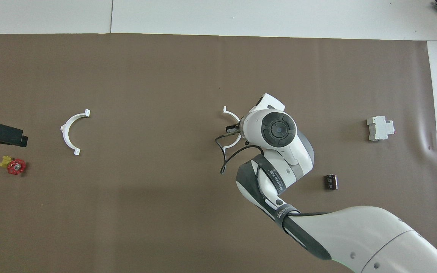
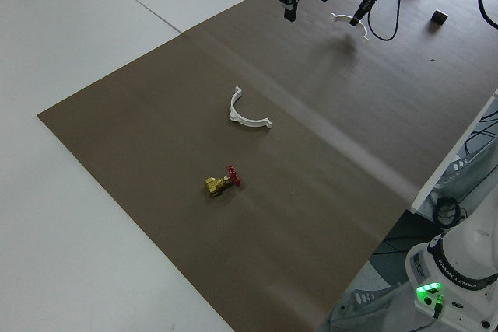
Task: Assemble drain pipe with both arms
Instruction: 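Slide the white C-shaped piece toward the center with the right gripper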
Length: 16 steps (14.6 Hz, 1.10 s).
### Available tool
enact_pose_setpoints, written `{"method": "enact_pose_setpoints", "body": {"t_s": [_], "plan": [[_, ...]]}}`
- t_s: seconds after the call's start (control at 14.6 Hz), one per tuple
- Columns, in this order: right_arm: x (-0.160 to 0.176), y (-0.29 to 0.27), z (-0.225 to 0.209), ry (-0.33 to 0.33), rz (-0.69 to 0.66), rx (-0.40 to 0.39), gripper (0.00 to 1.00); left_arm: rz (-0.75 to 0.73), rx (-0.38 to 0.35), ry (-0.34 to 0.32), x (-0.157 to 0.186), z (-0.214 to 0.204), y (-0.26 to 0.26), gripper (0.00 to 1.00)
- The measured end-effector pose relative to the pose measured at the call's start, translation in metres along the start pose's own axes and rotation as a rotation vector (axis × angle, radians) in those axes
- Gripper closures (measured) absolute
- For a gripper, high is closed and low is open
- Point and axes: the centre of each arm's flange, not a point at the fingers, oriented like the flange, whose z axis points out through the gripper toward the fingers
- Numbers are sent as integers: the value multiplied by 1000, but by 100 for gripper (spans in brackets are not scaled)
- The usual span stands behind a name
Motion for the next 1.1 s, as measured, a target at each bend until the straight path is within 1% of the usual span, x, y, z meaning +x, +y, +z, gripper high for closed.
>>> {"method": "enact_pose_setpoints", "body": {"t_s": [0.21, 0.62, 1.1], "plan": [[5, -5, 4, -2, -2, 0, 79, 0, 0, 0, 0, 0, 0, 0], [2, -36, 11, -2, 11, -40, 79, -3, 0, 0, 0, 0, -2, 0], [3, -37, 16, 0, -3, -49, 79, -8, 0, 0, 0, 0, -2, 0]]}}
